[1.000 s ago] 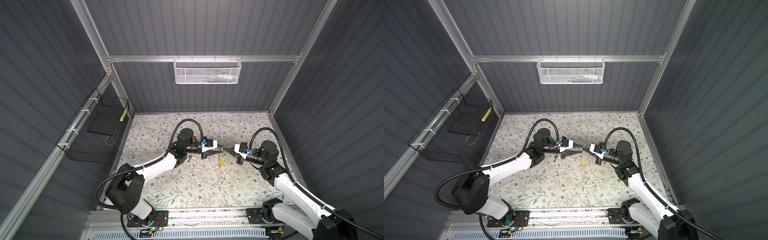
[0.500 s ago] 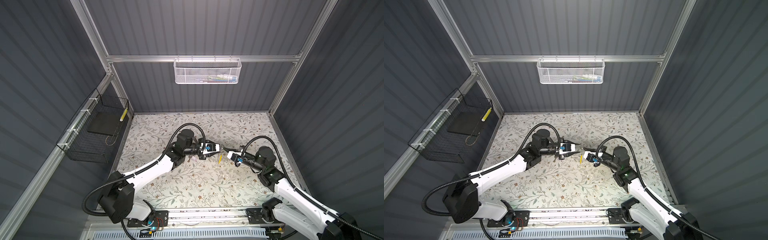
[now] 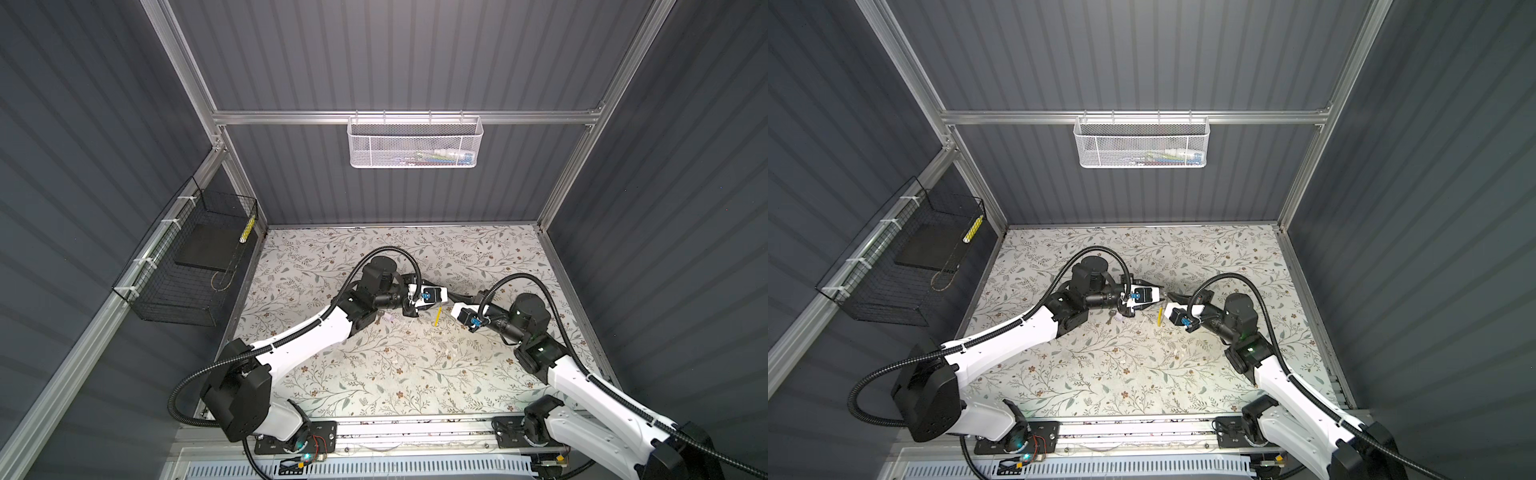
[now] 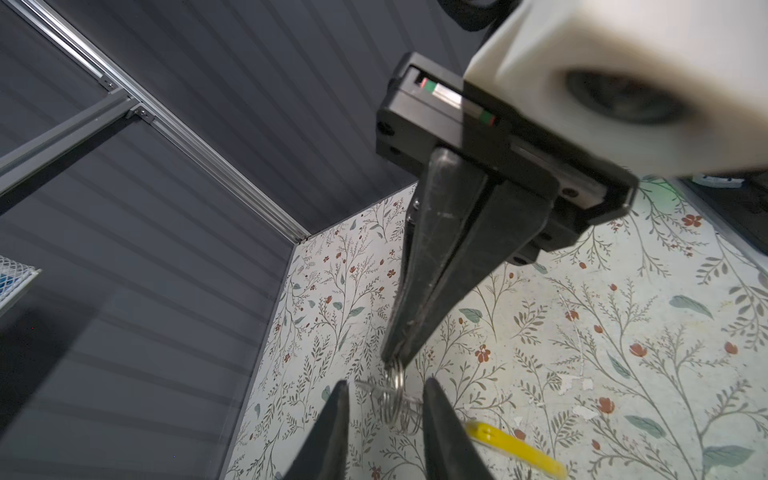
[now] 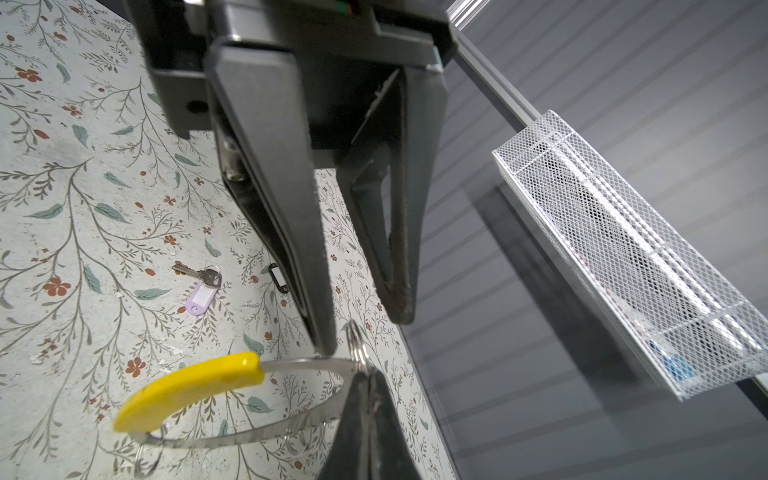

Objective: Put the keys on the keyring

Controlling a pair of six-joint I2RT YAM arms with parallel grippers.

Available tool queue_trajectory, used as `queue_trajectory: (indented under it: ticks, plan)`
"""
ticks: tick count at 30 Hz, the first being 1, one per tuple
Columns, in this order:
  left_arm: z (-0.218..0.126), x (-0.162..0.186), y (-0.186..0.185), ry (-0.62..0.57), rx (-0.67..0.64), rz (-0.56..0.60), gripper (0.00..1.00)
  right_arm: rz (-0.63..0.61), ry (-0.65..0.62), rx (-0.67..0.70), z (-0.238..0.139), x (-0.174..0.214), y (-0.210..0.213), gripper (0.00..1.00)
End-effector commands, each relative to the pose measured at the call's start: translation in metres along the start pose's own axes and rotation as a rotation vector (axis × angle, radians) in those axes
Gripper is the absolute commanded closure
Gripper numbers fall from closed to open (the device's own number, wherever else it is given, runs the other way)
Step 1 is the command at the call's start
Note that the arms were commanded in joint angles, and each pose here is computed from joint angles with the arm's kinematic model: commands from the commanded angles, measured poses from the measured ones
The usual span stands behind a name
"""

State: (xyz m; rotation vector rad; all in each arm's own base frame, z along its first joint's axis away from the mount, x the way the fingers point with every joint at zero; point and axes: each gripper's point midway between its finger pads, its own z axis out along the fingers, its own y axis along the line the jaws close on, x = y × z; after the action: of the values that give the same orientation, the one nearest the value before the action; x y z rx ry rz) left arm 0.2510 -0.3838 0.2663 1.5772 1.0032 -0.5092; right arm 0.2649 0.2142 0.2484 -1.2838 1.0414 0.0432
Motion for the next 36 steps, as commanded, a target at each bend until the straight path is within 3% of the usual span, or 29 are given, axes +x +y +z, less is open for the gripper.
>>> queue_trajectory:
  ticks: [1, 10, 15, 18, 21, 24, 31, 36]
  plan:
    - [0.005, -0.001, 0.001, 0.018, 0.011, 0.003, 0.71, -0.012, -0.012, 0.012, 0.000, -0.005, -0.003, 1.00]
    - [0.009, 0.000, 0.000, 0.021, 0.024, -0.003, 0.83, -0.011, -0.019, -0.002, 0.001, -0.008, -0.002, 1.00]
    - [0.011, -0.004, 0.002, 0.004, 0.026, -0.022, 1.00, 0.005, -0.027, 0.006, 0.000, -0.010, -0.005, 1.00]
    - [0.010, -0.005, 0.000, -0.002, 0.033, -0.029, 1.00, 0.023, -0.025, 0.015, 0.000, -0.010, -0.007, 1.00]
    - [0.007, -0.009, 0.000, -0.016, 0.031, -0.039, 1.00, 0.055, -0.010, 0.027, -0.001, -0.006, -0.007, 0.86]
    - [0.002, -0.015, 0.000, -0.072, 0.032, -0.049, 1.00, 0.144, -0.022, 0.066, -0.006, 0.001, -0.014, 0.81]
    - [-0.022, -0.033, 0.018, -0.298, 0.009, -0.166, 1.00, 0.282, -0.123, 0.008, -0.015, -0.015, -0.013, 0.77]
    - [-0.027, -0.040, 0.018, -0.373, 0.036, -0.209, 1.00, 0.333, -0.164, 0.005, -0.016, -0.022, -0.015, 0.76]
